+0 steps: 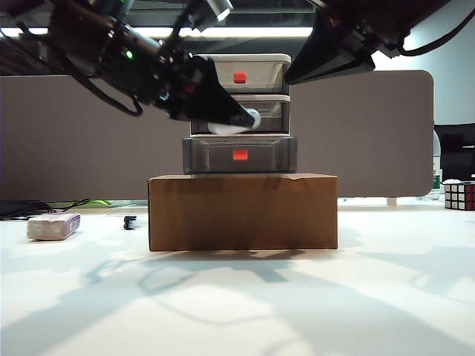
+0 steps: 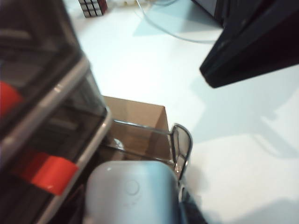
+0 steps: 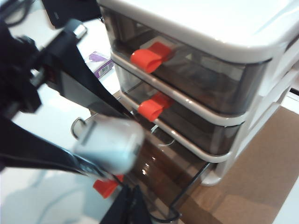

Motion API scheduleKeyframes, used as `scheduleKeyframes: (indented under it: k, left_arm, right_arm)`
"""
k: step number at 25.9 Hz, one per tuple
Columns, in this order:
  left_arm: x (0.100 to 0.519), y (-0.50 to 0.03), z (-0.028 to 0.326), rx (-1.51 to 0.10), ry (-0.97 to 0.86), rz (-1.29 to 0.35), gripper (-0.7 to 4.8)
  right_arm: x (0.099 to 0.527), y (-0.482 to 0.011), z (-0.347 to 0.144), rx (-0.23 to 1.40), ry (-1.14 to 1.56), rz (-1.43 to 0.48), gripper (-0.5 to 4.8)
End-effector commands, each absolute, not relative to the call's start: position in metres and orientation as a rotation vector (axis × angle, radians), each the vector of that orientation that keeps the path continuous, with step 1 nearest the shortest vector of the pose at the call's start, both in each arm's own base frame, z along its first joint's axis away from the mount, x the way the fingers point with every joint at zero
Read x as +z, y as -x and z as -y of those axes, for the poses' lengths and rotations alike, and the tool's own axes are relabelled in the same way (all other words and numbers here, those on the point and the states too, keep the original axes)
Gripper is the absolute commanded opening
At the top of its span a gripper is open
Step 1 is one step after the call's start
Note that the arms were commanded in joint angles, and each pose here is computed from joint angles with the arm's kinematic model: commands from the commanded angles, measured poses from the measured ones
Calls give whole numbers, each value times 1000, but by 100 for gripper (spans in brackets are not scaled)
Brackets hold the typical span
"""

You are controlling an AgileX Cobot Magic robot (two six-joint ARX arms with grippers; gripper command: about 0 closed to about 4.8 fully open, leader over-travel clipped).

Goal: Open the third layer of the drawer on the table, pick up the earphone case on the table and put it in, and finally close the drawer.

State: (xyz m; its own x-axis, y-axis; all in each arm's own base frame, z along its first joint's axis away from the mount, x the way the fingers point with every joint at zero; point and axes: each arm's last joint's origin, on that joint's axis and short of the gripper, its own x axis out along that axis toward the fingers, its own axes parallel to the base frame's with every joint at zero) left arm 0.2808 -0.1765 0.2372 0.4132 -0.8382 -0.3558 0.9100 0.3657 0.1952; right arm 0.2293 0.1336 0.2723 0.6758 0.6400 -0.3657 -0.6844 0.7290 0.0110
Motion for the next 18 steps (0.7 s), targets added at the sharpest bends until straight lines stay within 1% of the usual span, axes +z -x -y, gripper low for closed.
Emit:
scheduleKeyframes:
  k: [1,4,10,11,12,13,18]
  left_arm:
    - [237,-284,178,-1095,-402,-198,92]
    - [240,-286,178,-1057,-412,-164,92]
    - [239,-288,176,-977,-434,-182,93]
    - [239,-288,176,-979,-434,-184,122]
    - [239,-288,176,-979,-434,-185,180]
    - [238,-287,176,-980,-434,-193,253]
    - [236,-286,176,-988,-414,-238,256]
  right_arm:
    - [275,-229,-134,748,132,-349,-6]
    - [275,-229,-134,748,132,-352,-6]
    - [275,-229,-134,748,132,-353,-6]
    - [274,-229,-134,749,132,-354,-6]
    - [274,-229,-134,748,132,-354,-6]
    - [274,-229,-134,748,132,-354,-6]
    - [274,-229,-134,749,133,-355,-6]
